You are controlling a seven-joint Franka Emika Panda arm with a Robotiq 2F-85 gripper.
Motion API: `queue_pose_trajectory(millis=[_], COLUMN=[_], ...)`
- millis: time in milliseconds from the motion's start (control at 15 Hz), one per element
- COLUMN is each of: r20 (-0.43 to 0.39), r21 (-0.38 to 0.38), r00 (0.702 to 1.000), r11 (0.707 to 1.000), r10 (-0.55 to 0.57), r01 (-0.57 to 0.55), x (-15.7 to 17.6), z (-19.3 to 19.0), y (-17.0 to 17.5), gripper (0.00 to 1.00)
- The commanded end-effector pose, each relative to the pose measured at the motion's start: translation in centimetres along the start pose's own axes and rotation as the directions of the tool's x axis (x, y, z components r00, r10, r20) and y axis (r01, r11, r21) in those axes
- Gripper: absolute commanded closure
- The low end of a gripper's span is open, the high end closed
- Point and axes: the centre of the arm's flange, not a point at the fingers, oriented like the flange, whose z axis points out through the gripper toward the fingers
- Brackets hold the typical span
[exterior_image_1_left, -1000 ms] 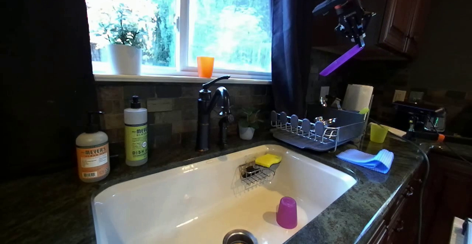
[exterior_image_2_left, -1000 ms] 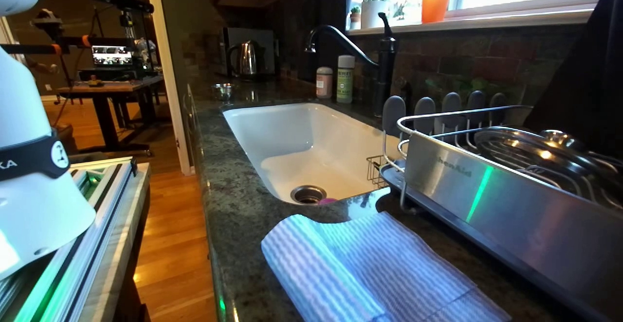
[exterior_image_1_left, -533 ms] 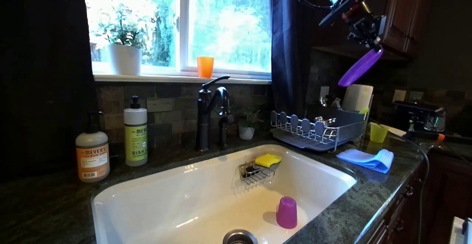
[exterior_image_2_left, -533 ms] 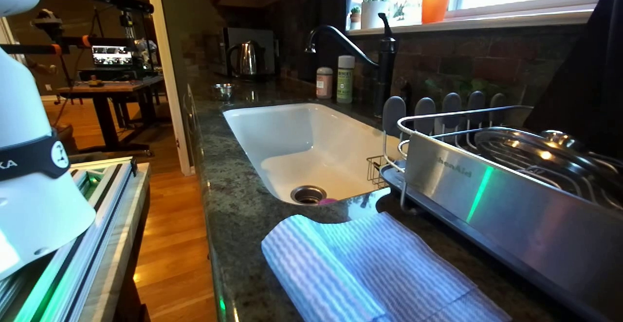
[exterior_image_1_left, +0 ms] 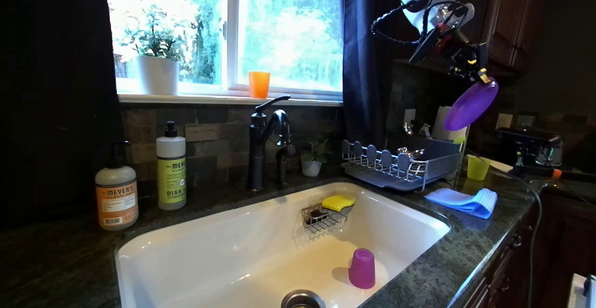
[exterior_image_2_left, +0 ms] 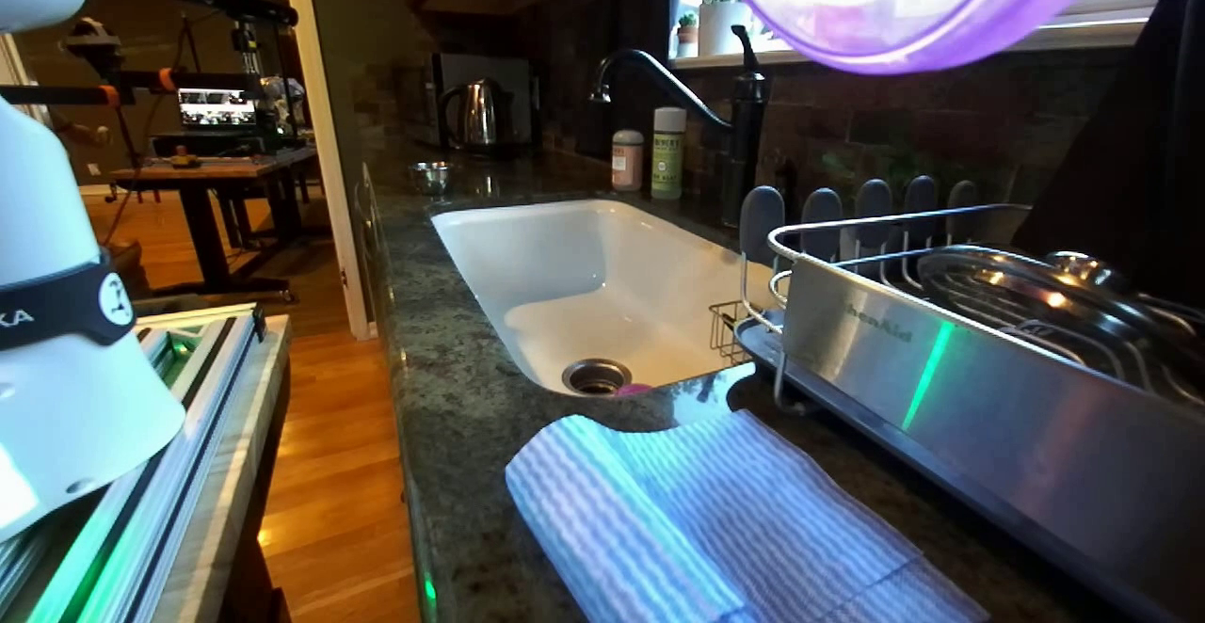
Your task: Put the purple plate on the plate rack
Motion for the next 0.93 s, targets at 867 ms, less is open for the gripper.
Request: queue_pose_trajectory(millis=[867], r20=[0.029], r21=[-0.039], r00=[0.978], r11=[0.977], r10=[-0.207], r01=[0.208], x=[-1.1], z=[-0.2], y=[-7.7], gripper=[0.99])
